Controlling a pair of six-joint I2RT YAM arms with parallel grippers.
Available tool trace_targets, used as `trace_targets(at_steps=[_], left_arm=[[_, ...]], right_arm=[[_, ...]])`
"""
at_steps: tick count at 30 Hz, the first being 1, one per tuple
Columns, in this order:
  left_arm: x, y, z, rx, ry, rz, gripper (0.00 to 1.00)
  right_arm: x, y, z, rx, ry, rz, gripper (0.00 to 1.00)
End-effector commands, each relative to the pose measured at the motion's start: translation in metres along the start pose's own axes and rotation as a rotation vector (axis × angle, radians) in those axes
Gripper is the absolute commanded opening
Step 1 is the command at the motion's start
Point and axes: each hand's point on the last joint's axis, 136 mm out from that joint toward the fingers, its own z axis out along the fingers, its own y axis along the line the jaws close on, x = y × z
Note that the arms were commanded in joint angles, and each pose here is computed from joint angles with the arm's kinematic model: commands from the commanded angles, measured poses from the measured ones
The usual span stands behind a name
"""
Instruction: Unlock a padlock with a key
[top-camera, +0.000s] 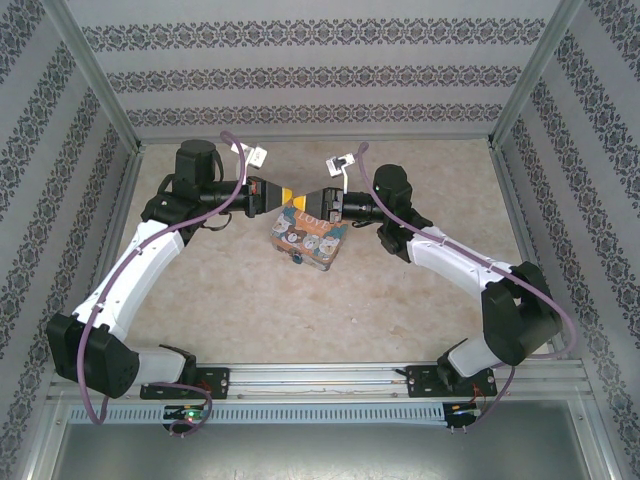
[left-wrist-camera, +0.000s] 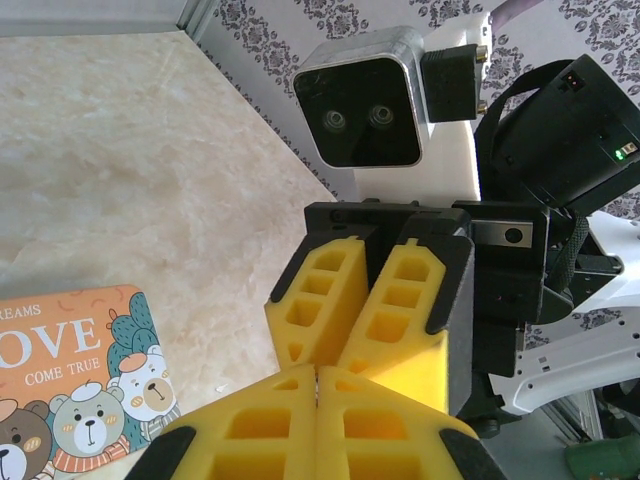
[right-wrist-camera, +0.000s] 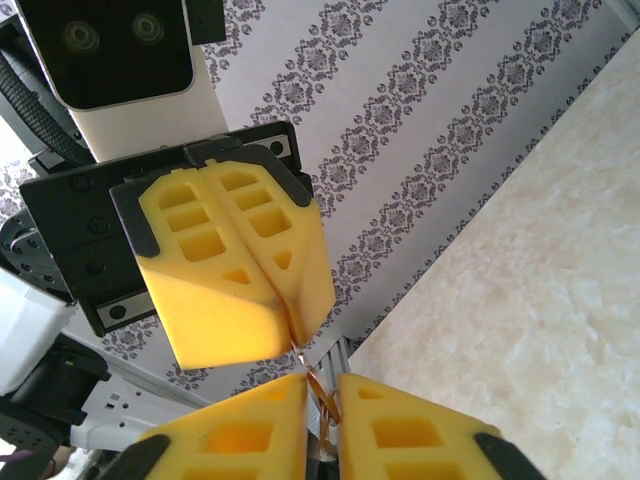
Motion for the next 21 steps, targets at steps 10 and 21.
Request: trace_targets(at_steps=[10, 21], left_arm=[[-0.014, 0.007, -0.013, -0.055, -0.074, 0.033, 0.23], [0.004, 0.051, -0.031, -0.254, -0.207, -0.023, 0.75]], right_arm=[[0.000, -0.001, 0.001, 0.023, -0.011, -0.040, 0.00], [0.010, -0.074, -0.027, 0.272, -0.084, 0.068, 0.00]])
